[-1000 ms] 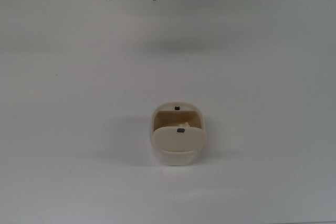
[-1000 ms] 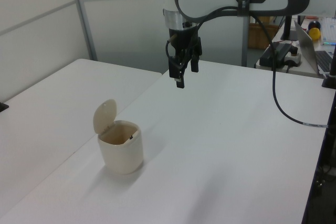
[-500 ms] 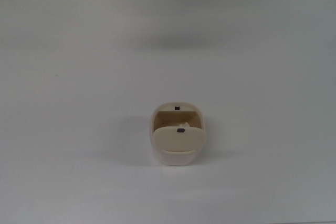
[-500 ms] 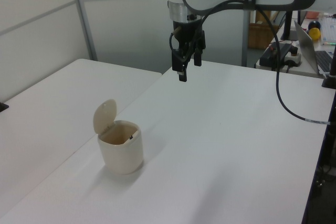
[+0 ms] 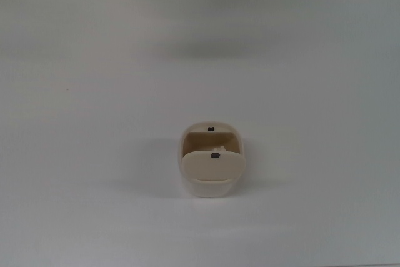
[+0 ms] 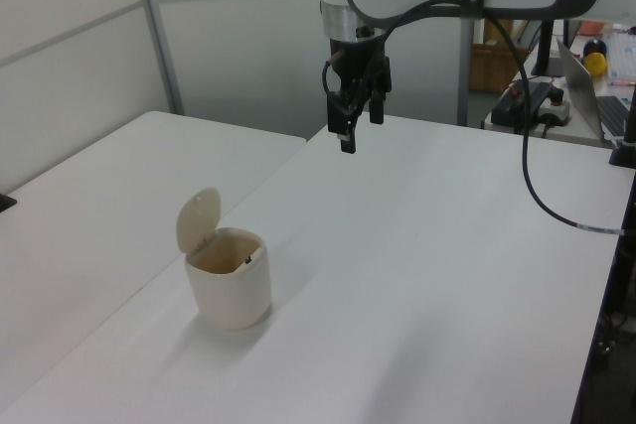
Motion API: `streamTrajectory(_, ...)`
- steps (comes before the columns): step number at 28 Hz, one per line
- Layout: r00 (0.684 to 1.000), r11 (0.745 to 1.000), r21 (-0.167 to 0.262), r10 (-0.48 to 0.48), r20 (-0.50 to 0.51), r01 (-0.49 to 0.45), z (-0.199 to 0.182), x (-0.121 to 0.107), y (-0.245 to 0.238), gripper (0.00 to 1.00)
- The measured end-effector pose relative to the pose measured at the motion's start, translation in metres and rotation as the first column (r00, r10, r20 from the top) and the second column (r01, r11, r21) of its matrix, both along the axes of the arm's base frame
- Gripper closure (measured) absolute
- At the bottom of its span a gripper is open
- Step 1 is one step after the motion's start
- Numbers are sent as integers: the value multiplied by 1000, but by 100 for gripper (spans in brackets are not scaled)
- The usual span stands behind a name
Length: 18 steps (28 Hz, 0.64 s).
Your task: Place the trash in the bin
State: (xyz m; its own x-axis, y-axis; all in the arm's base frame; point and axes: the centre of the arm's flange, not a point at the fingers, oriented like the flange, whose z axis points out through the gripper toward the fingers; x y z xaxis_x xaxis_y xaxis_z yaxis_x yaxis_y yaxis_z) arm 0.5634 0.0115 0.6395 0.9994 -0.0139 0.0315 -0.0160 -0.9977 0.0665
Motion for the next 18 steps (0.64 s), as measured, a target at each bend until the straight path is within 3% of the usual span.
streamTrajectory(18, 1000, 1000, -1, -12, -14, 12, -2, -1, -6, 0)
